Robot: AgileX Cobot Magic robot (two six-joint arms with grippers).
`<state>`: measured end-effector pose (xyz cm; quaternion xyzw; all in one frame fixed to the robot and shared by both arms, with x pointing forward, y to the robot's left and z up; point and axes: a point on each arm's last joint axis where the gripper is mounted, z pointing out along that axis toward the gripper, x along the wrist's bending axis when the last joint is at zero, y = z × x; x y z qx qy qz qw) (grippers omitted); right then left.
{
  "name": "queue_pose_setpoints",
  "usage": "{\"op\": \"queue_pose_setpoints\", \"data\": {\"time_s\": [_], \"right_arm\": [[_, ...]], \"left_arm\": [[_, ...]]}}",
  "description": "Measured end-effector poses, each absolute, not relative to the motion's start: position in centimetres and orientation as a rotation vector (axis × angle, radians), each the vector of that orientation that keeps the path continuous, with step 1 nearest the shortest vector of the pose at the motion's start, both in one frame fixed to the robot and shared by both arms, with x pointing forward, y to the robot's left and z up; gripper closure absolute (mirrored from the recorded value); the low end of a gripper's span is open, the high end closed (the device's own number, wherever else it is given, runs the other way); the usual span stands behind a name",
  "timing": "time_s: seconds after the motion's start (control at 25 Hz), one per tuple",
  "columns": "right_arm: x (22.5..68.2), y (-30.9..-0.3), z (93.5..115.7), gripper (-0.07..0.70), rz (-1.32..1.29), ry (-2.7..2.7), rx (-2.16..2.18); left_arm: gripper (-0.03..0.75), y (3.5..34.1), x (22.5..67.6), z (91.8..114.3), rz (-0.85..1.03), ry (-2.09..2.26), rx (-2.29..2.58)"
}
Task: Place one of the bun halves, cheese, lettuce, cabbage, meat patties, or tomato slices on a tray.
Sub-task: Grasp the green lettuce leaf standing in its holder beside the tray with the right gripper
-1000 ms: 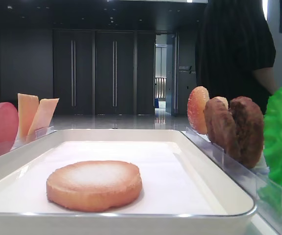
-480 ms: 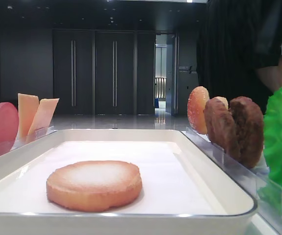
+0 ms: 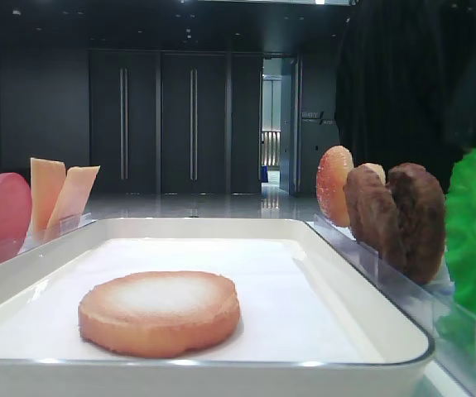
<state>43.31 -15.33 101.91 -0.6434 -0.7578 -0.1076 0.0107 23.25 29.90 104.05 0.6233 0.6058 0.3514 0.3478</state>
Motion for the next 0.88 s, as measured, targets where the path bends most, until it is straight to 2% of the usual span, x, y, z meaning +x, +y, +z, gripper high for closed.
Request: {"op": "queue_pose_setpoints", "data": {"time_s": [0.08, 0.2, 0.44, 0.68, 0.88], "right_arm": [[43.2, -15.4, 101.9, 0.258, -0.313, -2.367, -2.006], [43.1, -15.5, 101.9, 0.349, -0.291, -2.374, -2.002], [43.0, -15.6, 101.8, 0.593, -0.265, -2.378, -1.998], [42.8, -15.7, 101.9, 0.594, -0.23, -2.379, -1.995], [43.1, -15.5, 103.3, 0.601, -0.209, -2.38, -1.986]], "left_arm": [[0.722, 29.9, 23.2, 104.0, 0.911, 1.571, 1.616], [0.722, 29.9, 23.2, 104.0, 0.911, 1.571, 1.616], [0.722, 29.9, 23.2, 104.0, 0.911, 1.571, 1.616], [0.722, 29.9, 23.2, 104.0, 0.911, 1.571, 1.616], [0.722, 29.9, 23.2, 104.0, 0.911, 1.571, 1.616]]}}
